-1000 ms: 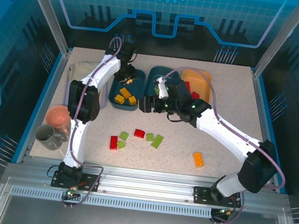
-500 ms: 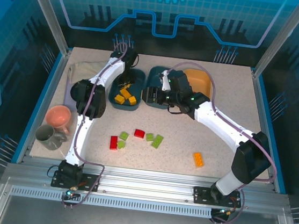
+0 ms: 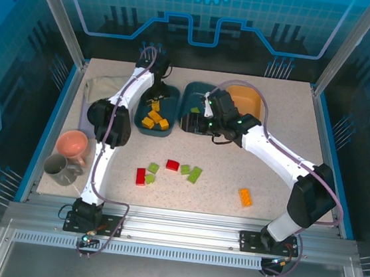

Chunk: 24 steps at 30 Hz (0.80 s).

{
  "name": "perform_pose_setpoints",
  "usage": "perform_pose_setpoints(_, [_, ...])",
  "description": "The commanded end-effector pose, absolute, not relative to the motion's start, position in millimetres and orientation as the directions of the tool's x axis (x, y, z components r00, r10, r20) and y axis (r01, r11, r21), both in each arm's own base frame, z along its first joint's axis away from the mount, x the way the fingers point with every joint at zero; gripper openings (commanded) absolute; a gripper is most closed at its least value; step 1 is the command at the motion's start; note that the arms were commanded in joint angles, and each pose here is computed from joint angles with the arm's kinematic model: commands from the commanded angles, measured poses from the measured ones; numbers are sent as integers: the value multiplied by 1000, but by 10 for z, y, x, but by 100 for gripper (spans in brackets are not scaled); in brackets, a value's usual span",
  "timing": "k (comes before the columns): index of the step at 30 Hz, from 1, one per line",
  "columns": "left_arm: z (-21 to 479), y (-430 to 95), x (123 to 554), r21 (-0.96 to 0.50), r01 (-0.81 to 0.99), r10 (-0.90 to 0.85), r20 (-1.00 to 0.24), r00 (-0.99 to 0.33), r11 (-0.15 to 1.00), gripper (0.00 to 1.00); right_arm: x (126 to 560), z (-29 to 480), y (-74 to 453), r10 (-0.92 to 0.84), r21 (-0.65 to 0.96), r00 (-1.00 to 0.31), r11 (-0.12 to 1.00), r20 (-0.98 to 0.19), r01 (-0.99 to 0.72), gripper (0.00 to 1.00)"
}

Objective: Sort the legos into containers by color

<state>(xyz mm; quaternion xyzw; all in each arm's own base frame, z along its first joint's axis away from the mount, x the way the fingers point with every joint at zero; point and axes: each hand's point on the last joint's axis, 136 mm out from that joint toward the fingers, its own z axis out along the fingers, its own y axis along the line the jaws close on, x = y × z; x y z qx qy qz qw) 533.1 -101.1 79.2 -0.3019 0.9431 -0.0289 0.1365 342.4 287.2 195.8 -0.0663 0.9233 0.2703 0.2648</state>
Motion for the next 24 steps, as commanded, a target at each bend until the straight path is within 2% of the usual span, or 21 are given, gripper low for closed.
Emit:
perform_pose_setpoints(1, [1643, -1105, 5231, -236, -523, -574, -325, -752, 819, 68, 3154, 1792, 2546, 36, 369, -896, 918, -443, -146, 77])
perform_pose_setpoints(6, [2209, -1303, 4853, -347, -448, -558, -358, -749, 824, 71, 2690, 1499, 2509, -5, 283, -951, 954, -309, -97, 71])
perform_pose_setpoints(11, [2333, -1414, 4133, -446, -394, -553, -318, -770, 804, 72, 2190, 1206, 2632, -82, 212, -977, 969, -195, -124, 71])
perform_pose_setpoints(17, [2072, -1426, 3032, -487, -336, -499, -255, -828, 806, 74, 1836, 791, 2776, -53, 199, -992, 977, -115, -76, 74])
perform_pose_setpoints(24, [1795, -1250, 2046, -510, -337, -483, -183, -857, 792, 75, 1877, 486, 2865, -7, 151, -994, 988, -106, -23, 78])
